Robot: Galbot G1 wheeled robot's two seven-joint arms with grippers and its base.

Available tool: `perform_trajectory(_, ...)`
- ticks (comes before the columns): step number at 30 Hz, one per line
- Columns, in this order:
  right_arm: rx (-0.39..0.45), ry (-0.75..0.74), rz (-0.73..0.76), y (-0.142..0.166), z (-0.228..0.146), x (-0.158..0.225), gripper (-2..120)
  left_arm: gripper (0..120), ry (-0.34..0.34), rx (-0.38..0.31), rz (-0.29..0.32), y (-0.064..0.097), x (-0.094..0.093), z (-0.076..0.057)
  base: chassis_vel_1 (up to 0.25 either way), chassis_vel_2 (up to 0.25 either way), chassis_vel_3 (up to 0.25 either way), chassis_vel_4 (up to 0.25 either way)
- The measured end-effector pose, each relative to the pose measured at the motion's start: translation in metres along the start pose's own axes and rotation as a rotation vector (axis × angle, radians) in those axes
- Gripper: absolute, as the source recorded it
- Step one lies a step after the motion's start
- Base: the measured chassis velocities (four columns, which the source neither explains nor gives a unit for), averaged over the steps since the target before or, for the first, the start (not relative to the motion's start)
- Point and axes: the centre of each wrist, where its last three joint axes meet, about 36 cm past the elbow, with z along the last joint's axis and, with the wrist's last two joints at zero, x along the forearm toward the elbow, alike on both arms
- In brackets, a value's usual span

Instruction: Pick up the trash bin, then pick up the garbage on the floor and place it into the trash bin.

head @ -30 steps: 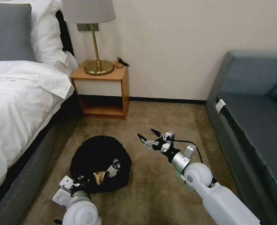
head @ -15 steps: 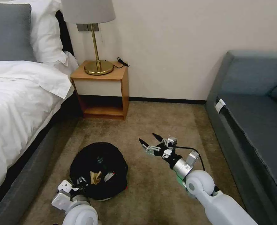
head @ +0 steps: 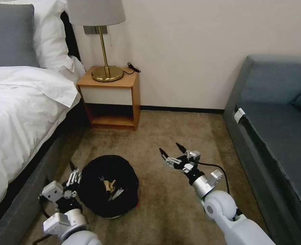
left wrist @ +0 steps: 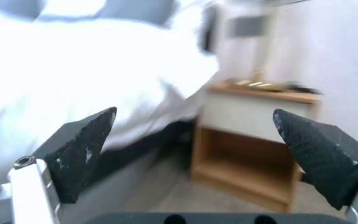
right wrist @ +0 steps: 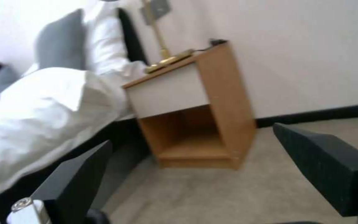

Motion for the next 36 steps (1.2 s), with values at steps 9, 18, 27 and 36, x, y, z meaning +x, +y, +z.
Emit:
perform_trajectory(9,-0.022,-0.03,0.193,0.004,0.008,0.034,100,100,-0.1,-0.24,0.258,0.009,0.03,0.02,0.0,0.0,0.0,0.0)
perform_trajectory(18,0.013,-0.072,0.363,0.017,0.026,0.054,100,100,-0.169,-0.349,0.343,0.026,0.052,0.039,0.0,0.0,0.0,0.0)
perform_trajectory(27,0.012,-0.032,0.444,0.022,0.036,0.073,100,100,-0.116,-0.318,0.309,0.03,0.065,0.055,0.0,0.0,0.0,0.0)
perform_trajectory(36,0.012,-0.03,0.442,0.022,0.036,0.073,100,100,-0.113,-0.314,0.303,0.029,0.065,0.055,0.0,0.0,0.0,0.0)
